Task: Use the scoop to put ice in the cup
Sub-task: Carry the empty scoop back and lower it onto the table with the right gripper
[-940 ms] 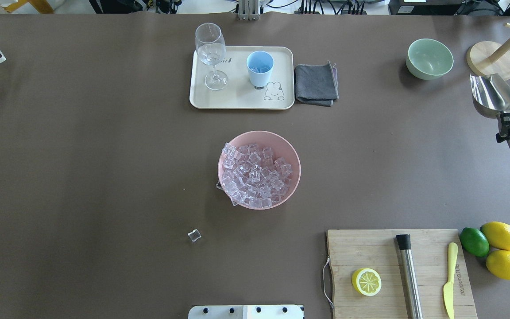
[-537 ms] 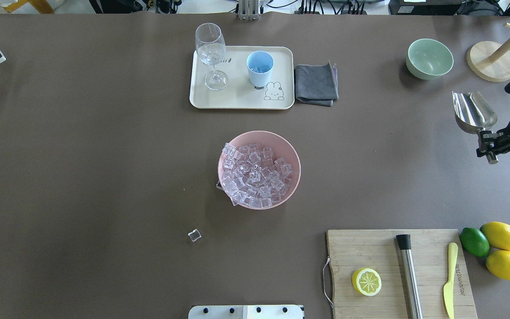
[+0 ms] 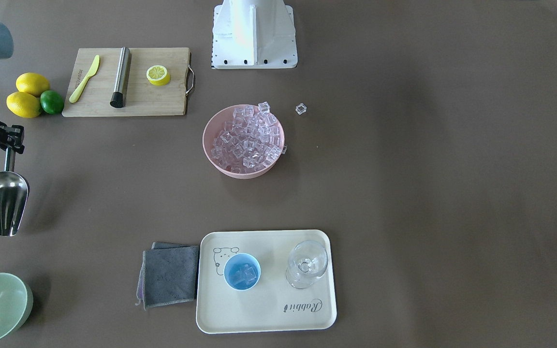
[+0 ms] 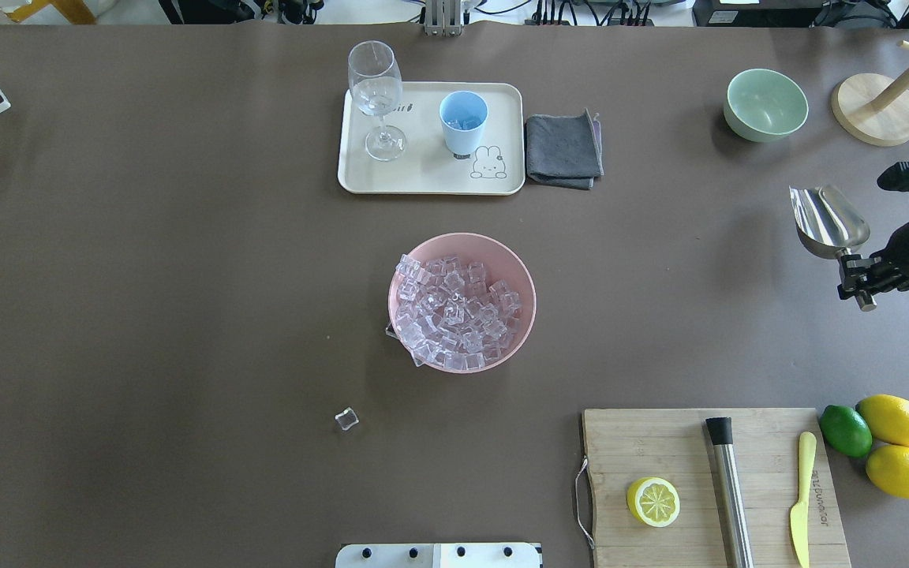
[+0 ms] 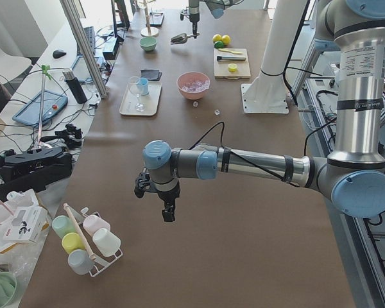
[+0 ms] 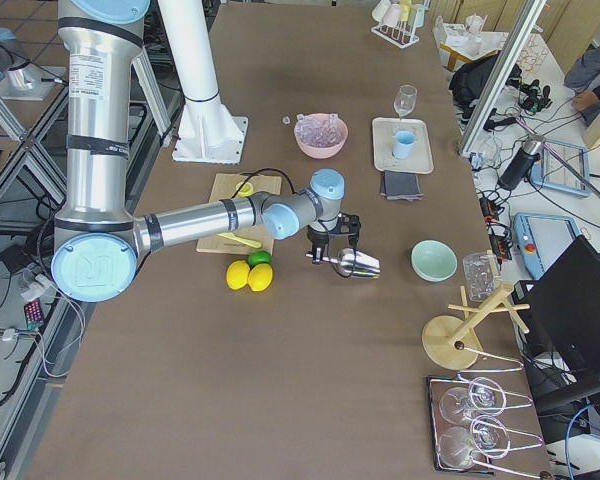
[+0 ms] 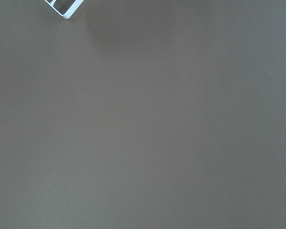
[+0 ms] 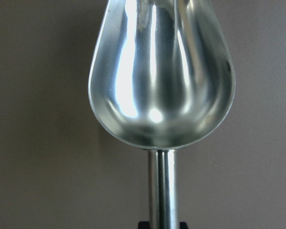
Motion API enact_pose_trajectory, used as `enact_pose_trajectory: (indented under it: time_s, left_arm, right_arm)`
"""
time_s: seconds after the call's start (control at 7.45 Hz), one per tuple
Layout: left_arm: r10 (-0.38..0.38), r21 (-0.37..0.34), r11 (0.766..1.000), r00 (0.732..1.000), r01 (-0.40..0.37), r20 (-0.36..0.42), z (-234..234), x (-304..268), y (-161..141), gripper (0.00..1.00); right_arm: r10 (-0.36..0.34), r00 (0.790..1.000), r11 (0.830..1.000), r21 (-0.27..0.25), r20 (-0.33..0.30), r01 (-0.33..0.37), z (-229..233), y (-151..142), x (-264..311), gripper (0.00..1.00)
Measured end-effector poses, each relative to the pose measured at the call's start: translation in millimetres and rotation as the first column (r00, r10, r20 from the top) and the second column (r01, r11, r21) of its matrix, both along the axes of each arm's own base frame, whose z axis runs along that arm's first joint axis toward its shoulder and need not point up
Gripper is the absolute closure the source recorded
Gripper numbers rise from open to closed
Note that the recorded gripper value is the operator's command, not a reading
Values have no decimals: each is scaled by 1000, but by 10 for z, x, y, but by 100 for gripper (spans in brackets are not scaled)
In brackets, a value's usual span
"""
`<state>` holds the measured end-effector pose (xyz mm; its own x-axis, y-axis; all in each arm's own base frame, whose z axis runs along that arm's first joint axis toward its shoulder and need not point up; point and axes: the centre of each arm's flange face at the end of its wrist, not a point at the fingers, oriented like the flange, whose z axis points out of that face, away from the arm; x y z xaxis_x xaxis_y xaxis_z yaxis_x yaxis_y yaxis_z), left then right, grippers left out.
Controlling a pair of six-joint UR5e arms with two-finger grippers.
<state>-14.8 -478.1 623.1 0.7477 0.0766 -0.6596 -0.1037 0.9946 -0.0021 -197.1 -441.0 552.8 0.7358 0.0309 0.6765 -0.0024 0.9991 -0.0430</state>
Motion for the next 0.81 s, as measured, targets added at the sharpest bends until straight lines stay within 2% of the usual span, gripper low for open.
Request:
enact_pose_trajectory:
  time_s: [0.13, 0.67, 0.81]
  left_arm:
    - [1, 1, 1000, 1000, -1, 0, -3, 8, -11, 1]
    - [24, 14, 1000, 1000, -24, -2, -62, 123, -60, 1]
    - [36, 15, 999, 999, -36, -2, -70, 185, -72, 1]
  right_arm:
    - [-3, 1000, 1000, -1, 0, 3, 22, 2, -9, 1]
    - [-19, 999, 1000, -7, 27, 19, -15, 28, -15, 0]
    - [-43, 998, 999, 5, 41, 42, -55, 53, 12, 0]
